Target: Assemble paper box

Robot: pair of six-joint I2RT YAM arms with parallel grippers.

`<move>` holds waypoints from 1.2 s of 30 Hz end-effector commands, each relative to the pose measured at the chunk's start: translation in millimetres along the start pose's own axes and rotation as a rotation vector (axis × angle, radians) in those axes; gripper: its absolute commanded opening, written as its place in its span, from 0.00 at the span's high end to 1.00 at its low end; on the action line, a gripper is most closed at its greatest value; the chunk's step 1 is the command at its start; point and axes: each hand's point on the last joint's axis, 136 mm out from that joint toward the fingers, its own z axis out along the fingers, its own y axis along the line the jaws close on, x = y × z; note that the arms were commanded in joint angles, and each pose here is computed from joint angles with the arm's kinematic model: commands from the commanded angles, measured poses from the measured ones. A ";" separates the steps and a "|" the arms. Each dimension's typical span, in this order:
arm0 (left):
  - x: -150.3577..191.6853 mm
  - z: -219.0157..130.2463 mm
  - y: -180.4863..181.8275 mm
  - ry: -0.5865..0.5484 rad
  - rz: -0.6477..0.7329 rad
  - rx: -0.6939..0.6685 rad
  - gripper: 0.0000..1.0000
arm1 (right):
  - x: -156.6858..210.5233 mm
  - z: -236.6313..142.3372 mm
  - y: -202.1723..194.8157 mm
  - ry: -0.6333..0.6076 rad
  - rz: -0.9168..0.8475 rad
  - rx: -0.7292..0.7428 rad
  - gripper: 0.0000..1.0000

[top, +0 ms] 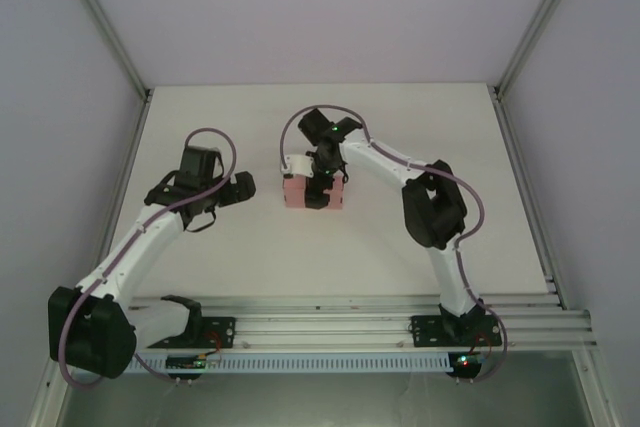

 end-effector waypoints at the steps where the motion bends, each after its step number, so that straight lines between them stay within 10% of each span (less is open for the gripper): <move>1: -0.9 -2.4 -0.3 -0.009 -0.024 0.015 0.01 | 8.8 5.7 9.9 0.064 -0.018 -0.042 0.16; 6: -1.8 -5.8 -0.4 -0.017 -0.023 0.018 0.00 | 15.9 10.8 -0.7 0.096 -0.013 0.004 0.59; 12: -6.7 -15.2 -2.7 -0.048 -0.018 0.033 0.00 | 15.6 -2.7 -4.0 0.103 -0.017 0.038 0.73; 26: -4.3 -20.6 -0.3 -0.066 -0.026 0.038 0.01 | 14.2 -43.1 -70.1 0.043 -0.195 0.769 0.69; 36: -4.0 -15.8 -3.9 -0.054 -0.014 0.053 0.00 | 43.2 -2.2 -37.3 0.038 -0.263 0.752 0.48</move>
